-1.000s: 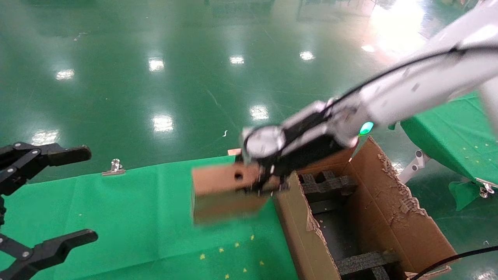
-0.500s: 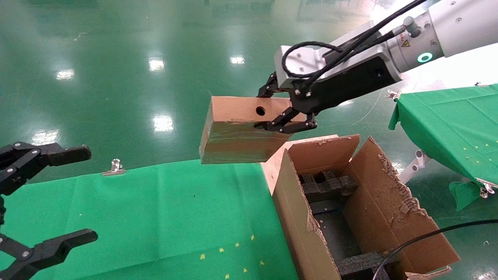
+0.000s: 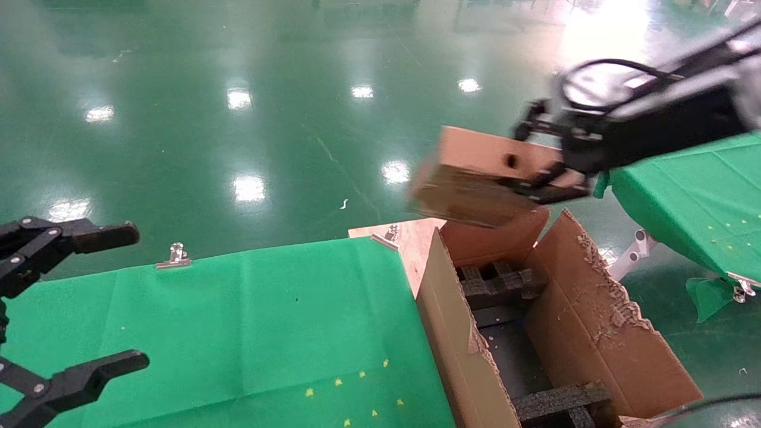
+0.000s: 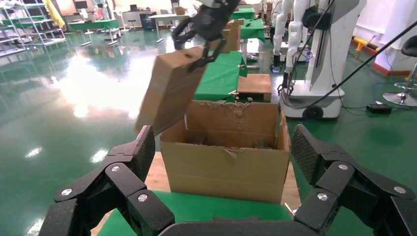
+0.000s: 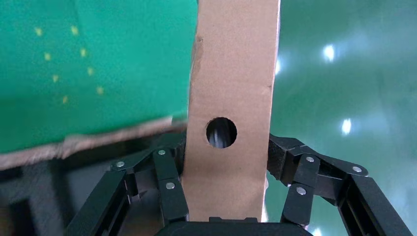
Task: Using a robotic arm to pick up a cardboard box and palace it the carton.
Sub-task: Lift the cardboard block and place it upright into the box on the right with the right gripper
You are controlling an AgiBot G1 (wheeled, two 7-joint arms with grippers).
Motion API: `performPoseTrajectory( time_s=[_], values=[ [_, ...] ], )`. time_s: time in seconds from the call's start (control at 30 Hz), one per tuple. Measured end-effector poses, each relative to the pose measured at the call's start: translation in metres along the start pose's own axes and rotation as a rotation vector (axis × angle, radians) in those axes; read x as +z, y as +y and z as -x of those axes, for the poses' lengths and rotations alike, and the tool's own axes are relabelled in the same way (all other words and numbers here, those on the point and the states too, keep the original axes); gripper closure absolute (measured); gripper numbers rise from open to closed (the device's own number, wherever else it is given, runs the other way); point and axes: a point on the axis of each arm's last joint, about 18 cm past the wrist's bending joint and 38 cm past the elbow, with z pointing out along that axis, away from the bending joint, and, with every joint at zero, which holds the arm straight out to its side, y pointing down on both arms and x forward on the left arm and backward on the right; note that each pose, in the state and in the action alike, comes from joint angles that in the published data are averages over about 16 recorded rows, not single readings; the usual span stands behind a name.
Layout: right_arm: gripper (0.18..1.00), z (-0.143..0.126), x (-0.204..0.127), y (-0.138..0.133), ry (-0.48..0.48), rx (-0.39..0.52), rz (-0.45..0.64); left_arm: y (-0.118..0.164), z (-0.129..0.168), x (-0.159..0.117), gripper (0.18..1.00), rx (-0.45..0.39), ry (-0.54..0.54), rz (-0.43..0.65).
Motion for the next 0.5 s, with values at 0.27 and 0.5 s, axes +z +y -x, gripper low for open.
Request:
performPoseTrajectory(
  time_s=[0.27, 0.5],
  values=[
    [0.808, 0.037, -0.039, 0.056, 0.028, 0.142, 0.116, 0.000, 0.000, 0.000, 0.183, 0.000, 0.000, 0.000],
    [0.825, 0.069, -0.057, 0.085, 0.036, 0.240, 0.174, 0.000, 0.000, 0.000, 0.183, 0.000, 0.000, 0.000]
  ],
)
